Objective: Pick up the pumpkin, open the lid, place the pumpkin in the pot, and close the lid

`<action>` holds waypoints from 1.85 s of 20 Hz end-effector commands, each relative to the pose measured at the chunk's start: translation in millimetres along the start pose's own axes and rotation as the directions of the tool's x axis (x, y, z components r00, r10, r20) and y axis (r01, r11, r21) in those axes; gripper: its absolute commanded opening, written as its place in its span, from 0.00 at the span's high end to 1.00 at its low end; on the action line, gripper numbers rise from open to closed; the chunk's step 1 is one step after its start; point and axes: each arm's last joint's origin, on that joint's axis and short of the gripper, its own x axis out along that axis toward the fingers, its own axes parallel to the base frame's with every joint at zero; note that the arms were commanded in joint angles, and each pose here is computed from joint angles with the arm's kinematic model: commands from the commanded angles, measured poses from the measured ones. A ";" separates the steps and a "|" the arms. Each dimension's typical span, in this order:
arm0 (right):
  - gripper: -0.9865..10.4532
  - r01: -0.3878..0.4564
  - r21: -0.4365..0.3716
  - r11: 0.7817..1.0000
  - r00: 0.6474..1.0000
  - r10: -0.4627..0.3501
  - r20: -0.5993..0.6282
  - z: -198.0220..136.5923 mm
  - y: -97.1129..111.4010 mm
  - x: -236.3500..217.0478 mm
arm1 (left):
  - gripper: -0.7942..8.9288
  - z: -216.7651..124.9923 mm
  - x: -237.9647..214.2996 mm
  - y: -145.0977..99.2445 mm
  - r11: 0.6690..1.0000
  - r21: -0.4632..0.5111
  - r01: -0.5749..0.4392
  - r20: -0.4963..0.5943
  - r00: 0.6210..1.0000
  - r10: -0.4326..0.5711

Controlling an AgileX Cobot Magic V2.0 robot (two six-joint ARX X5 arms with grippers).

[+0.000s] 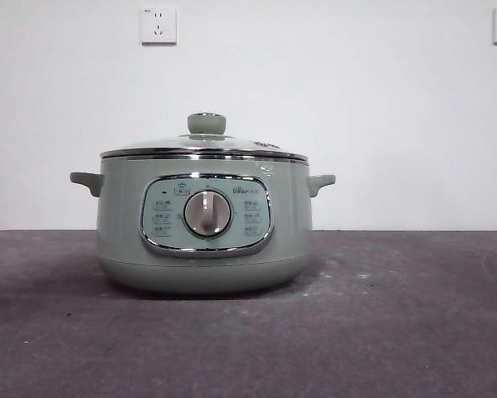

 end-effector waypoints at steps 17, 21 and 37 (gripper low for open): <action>0.91 0.002 0.000 1.000 1.000 -0.002 -0.009 -2.8 1.0 -2.6 | 0.92 -229.0 29.6 12.5 0.835 -0.106 -0.540 0.351 0.766 0.539; 0.91 0.002 0.000 1.000 1.000 -0.002 -0.009 -2.8 1.0 -2.6 | 0.92 -263.0 42.9 12.2 0.825 -0.136 -0.548 0.312 0.767 0.561; 0.91 0.002 0.000 1.000 1.000 -0.002 -0.008 -2.9 1.0 -2.9 | 0.92 -303.1 58.6 10.1 0.844 -0.156 -0.514 0.121 0.838 0.532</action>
